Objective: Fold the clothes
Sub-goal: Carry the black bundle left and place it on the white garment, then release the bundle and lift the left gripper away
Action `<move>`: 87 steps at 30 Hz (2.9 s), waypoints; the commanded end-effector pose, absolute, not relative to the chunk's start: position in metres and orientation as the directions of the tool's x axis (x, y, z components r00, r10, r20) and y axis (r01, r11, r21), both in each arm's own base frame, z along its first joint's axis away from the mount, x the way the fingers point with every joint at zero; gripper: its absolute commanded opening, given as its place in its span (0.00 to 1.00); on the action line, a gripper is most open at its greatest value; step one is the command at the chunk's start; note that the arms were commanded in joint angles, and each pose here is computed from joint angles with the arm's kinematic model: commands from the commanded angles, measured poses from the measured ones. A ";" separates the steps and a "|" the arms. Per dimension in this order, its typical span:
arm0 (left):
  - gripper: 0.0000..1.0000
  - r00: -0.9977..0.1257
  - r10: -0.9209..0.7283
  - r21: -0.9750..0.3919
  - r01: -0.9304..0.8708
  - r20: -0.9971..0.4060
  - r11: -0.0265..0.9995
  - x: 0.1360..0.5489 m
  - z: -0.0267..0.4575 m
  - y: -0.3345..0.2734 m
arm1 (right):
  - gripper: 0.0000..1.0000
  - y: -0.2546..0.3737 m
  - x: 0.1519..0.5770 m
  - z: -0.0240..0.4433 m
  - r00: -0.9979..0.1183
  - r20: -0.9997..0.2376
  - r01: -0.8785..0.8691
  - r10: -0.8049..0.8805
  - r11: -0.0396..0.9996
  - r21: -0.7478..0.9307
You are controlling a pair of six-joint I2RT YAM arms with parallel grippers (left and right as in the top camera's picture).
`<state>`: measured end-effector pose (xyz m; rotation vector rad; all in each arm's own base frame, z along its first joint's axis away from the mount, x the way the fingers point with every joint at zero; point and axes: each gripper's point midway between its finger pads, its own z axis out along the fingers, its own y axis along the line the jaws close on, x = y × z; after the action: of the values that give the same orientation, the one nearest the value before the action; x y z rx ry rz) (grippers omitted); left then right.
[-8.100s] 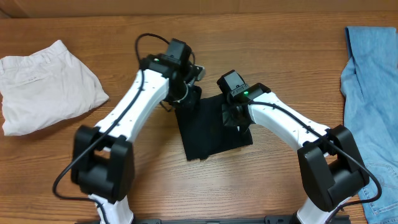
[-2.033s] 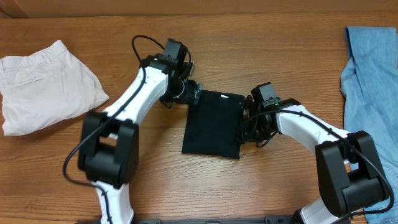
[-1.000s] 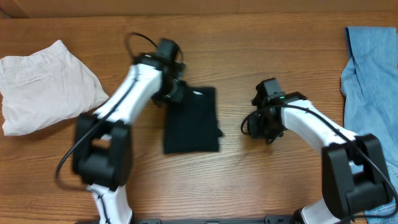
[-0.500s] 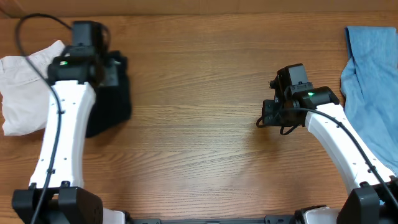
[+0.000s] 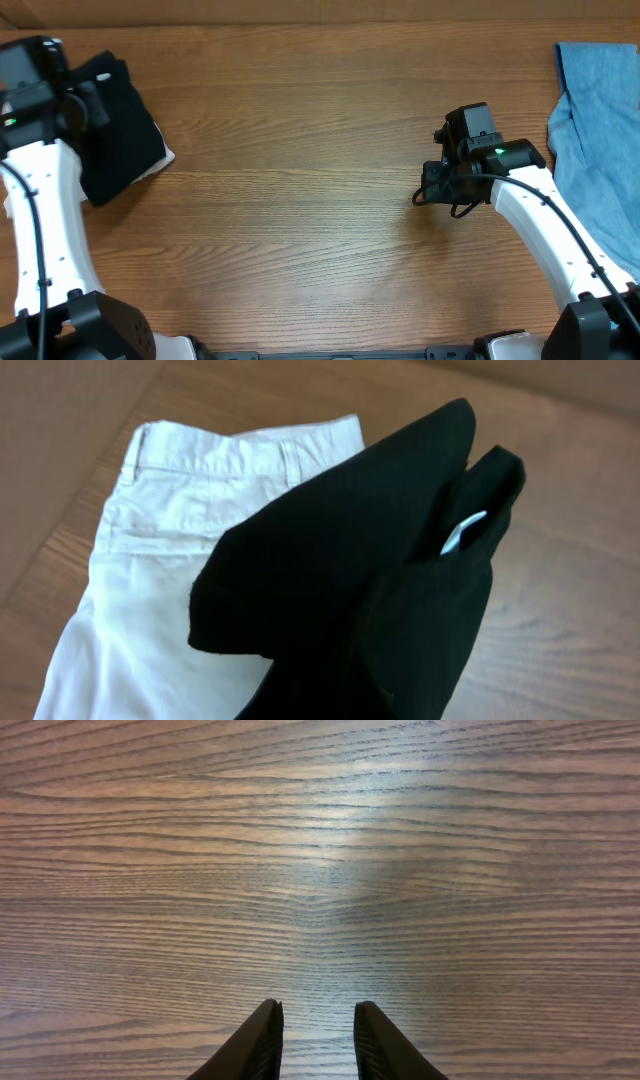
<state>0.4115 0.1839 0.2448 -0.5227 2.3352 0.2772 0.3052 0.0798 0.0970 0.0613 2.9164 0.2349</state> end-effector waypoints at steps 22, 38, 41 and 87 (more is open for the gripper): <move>0.08 -0.467 -0.495 -0.167 -0.582 -0.733 0.796 0.409 0.216 0.306 | 0.28 0.077 0.305 0.101 -0.976 -0.212 0.023 0.055 0.988 0.152; 0.70 -0.448 -0.599 -0.142 -0.710 -0.664 0.690 0.380 0.158 0.361 | 0.28 0.077 0.303 0.100 -0.977 -0.205 0.024 0.055 0.988 0.151; 1.00 -0.434 -0.614 -0.149 -0.725 -0.659 0.672 0.374 0.157 0.367 | 0.28 0.077 0.303 0.100 -0.977 -0.205 0.024 0.055 0.988 0.151; 1.00 -0.831 0.041 -0.053 0.085 -0.555 0.995 0.385 0.261 -0.051 | 1.00 0.102 0.364 0.129 -0.888 -0.458 -0.079 0.052 0.962 0.263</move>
<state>0.3919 -0.0636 0.2648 0.1347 2.5140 -0.1636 0.3637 0.1050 0.1245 -0.0042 2.6420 0.3977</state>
